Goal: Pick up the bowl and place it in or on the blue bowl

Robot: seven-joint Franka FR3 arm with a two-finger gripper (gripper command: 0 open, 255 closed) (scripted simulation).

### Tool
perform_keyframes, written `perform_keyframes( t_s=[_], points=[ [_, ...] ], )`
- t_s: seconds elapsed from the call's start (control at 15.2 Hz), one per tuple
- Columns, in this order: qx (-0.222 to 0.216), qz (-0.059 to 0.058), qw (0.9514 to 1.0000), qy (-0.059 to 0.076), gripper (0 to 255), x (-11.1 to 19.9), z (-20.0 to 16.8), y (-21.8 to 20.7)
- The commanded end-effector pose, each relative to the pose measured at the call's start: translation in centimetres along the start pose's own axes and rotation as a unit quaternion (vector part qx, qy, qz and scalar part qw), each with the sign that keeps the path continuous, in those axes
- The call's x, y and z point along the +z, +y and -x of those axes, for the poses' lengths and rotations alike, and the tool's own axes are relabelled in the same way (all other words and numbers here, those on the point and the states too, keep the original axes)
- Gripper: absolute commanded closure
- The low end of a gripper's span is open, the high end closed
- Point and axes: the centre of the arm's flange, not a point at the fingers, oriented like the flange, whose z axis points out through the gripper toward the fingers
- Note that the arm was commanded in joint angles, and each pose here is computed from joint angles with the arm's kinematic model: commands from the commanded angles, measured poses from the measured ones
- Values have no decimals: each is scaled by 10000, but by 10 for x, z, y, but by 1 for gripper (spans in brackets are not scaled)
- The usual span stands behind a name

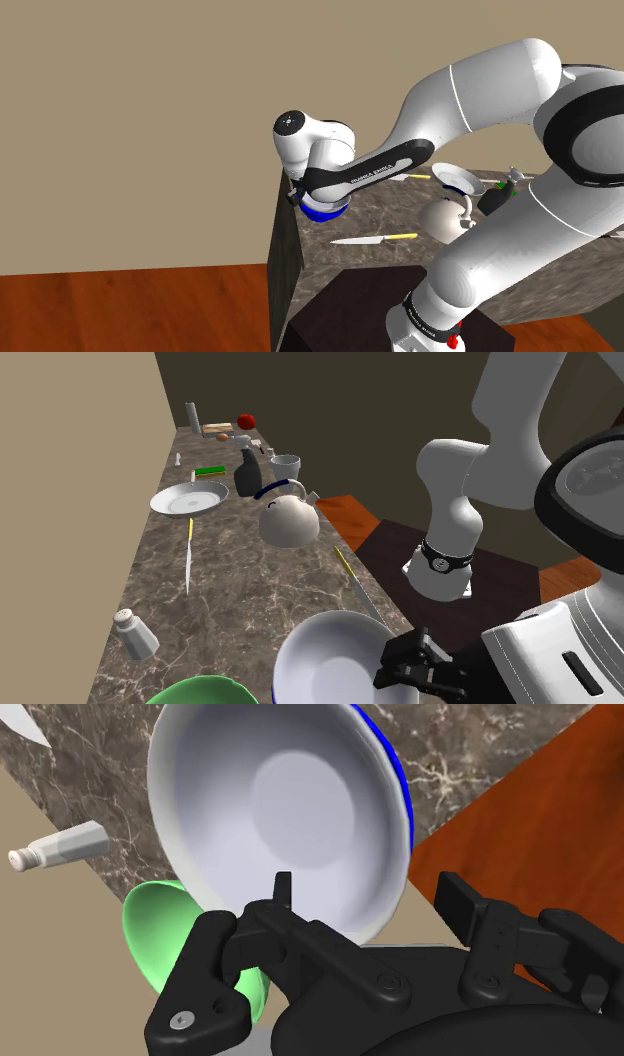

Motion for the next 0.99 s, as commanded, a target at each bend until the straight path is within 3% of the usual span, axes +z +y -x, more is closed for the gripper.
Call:
perform_keyframes(
  t_s=[0.0,0.13,0.4,0.92],
  points=[
    [0,0,10000,0,0,0,0,0],
    [0,0,10000,0,0,0,0,0],
    [0,0,10000,0,0,-50,0,0],
    [0,0,10000,0,0,-50,0,0]
  ],
)
